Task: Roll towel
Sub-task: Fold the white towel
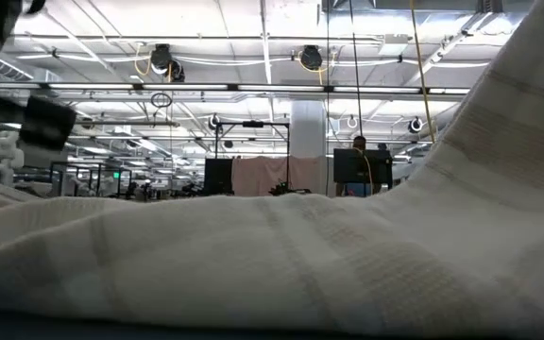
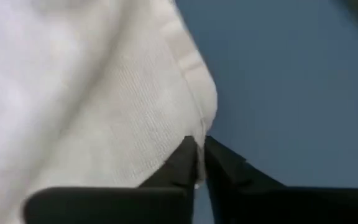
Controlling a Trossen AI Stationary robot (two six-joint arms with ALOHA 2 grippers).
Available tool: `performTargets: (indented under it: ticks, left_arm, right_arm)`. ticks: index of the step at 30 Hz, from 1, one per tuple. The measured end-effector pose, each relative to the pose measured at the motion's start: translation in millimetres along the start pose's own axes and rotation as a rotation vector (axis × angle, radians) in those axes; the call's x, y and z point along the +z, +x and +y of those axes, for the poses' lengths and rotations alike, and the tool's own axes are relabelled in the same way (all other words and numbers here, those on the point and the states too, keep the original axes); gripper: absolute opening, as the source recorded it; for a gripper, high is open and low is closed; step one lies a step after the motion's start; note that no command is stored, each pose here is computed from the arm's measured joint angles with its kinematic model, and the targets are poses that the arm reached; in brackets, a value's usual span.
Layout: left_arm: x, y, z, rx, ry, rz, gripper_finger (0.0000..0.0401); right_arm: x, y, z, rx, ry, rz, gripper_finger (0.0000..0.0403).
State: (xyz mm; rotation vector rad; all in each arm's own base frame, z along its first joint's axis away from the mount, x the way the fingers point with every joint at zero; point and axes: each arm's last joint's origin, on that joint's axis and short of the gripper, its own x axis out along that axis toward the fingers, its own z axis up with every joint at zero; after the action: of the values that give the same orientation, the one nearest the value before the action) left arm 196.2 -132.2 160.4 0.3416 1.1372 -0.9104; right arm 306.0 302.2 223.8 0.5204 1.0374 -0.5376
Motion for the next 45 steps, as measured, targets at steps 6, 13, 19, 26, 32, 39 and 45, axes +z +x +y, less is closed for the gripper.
performTargets:
  ticks: [6,13,19,26,32,39,45]
  left_arm:
    - [20,-34,-7,-0.068,-0.005,-0.077,0.0022]
    - [38,-48,15,-0.064,-0.051,-0.186,0.0029]
    - [40,-45,51,-0.156,-0.187,-0.21,0.003]
    - [51,-24,80,-0.133,-0.195,-0.217,0.0031]
    - [53,-2,93,-0.105,-0.238,-0.195,0.0031]
    - [54,7,101,-0.04,-0.273,-0.202,0.0036]
    - [59,6,103,-0.028,-0.278,-0.253,0.0102]
  right_arm:
    - [0,0,0,0.0,-0.003,0.0,0.0002]
    - [0,0,1,0.006,-0.02,0.001,0.0002]
    - [0,0,1,0.011,-0.021,0.003,0.0002]
    - [0,0,1,0.014,-0.018,0.003,0.0002]
    - [0,0,3,0.033,-0.007,0.005,0.0002]
    - [0,0,4,0.035,-0.006,0.001,0.0002]
    - [0,0,4,0.04,-0.004,0.001,0.0002]
